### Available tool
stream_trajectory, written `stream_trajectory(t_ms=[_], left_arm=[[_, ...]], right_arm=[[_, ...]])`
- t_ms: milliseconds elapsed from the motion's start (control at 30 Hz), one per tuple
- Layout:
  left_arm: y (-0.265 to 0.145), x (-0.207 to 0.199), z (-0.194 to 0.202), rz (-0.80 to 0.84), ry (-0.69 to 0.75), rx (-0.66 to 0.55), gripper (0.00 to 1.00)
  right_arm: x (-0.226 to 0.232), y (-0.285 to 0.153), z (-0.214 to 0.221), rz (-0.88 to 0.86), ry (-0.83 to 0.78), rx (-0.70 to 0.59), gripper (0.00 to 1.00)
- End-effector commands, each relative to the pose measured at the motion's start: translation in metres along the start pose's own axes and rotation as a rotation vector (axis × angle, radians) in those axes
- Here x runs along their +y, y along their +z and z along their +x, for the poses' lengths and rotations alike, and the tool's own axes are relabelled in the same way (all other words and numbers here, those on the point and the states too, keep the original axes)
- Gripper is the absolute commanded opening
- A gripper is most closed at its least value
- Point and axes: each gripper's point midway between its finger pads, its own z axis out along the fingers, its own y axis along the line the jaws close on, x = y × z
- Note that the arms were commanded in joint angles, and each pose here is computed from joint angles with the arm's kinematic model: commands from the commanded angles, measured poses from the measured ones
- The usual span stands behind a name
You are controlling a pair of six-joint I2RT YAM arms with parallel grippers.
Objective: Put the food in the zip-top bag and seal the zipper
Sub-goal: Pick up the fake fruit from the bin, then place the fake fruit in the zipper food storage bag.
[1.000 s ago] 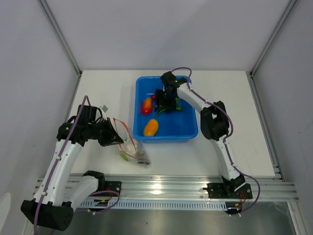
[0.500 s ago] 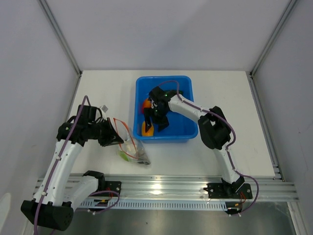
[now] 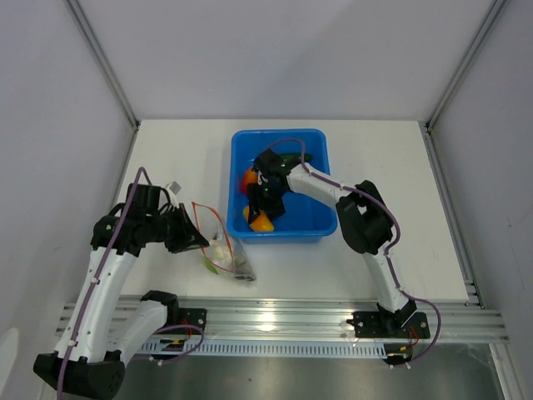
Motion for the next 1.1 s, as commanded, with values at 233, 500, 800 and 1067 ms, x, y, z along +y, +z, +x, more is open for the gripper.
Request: stream_trajectory(t_ms=[233, 500, 800, 1067], left_arm=[[-0.018, -0.015, 0.003, 0.072, 0.008, -0.05, 0.01], [-0.017, -0.018, 0.009, 0.124, -0.001, -0.065, 0.01], [-0.021, -0.029, 0.003, 0.198, 0.01, -0.139, 0.01], [-0.01, -0.037, 0.001, 0.274, -0.042, -0.12, 0.0]], right_arm=[[0.011, -0.009, -0.028, -0.001, -0.055, -0.093, 0.13], [0.031, -0.074, -0.047, -0.015, -0.092, -0.217, 0.0], [0.094, -0.18, -0.032, -0.137, -0.217, -0.397, 0.0], [0.164, -0.256, -0.002, -0.365, -0.372, -0.506, 0.0]])
